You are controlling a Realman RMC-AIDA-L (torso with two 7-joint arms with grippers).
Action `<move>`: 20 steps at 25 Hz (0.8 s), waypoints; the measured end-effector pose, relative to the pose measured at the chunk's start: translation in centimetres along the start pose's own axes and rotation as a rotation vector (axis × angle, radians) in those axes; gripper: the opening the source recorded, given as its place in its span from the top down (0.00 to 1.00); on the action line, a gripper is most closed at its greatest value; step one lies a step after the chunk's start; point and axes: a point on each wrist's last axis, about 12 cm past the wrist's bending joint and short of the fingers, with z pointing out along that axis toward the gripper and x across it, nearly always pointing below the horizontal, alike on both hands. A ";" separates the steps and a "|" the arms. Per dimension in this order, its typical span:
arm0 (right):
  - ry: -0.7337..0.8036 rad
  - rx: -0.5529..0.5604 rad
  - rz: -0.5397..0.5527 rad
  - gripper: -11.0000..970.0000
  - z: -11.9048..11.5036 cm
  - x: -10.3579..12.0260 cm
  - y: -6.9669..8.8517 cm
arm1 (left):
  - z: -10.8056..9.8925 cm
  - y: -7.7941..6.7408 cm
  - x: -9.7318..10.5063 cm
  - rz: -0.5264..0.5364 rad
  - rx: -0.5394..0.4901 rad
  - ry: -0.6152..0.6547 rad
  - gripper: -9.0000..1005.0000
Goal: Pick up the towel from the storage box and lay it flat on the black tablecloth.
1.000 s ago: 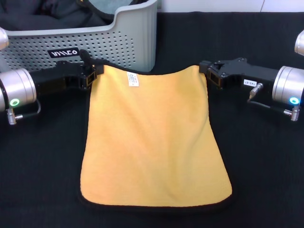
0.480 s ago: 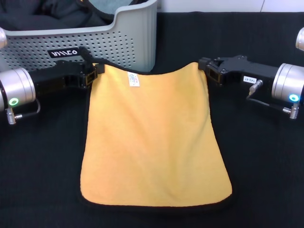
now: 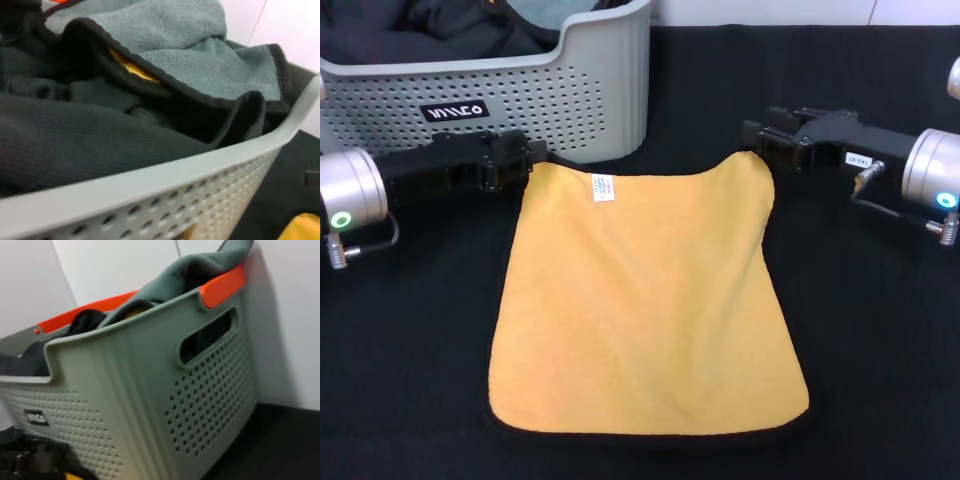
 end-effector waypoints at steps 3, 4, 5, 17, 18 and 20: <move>-0.038 0.013 -0.020 0.57 -1.1 -0.2 -0.2 | -0.6 -0.3 0.0 0.002 0.038 -0.014 0.60; -0.057 0.013 -0.036 0.53 -1.7 -0.3 -0.2 | -0.9 -0.5 -0.1 0.008 0.056 -0.025 0.59; -0.073 0.013 -0.051 0.49 -2.1 -0.5 -0.2 | -1.5 -0.8 -0.3 0.020 0.091 -0.046 0.58; -0.335 -0.437 -0.271 0.15 -11.7 0.3 4.3 | -5.6 -6.1 -0.9 0.160 0.586 -0.232 0.55; -0.329 -0.463 -0.258 0.13 -11.9 0.6 4.6 | -5.5 -6.4 -0.7 0.162 0.608 -0.216 0.55; -0.316 -0.506 -0.237 0.10 -11.9 1.0 5.1 | -5.4 -6.8 -0.5 0.164 0.644 -0.188 0.55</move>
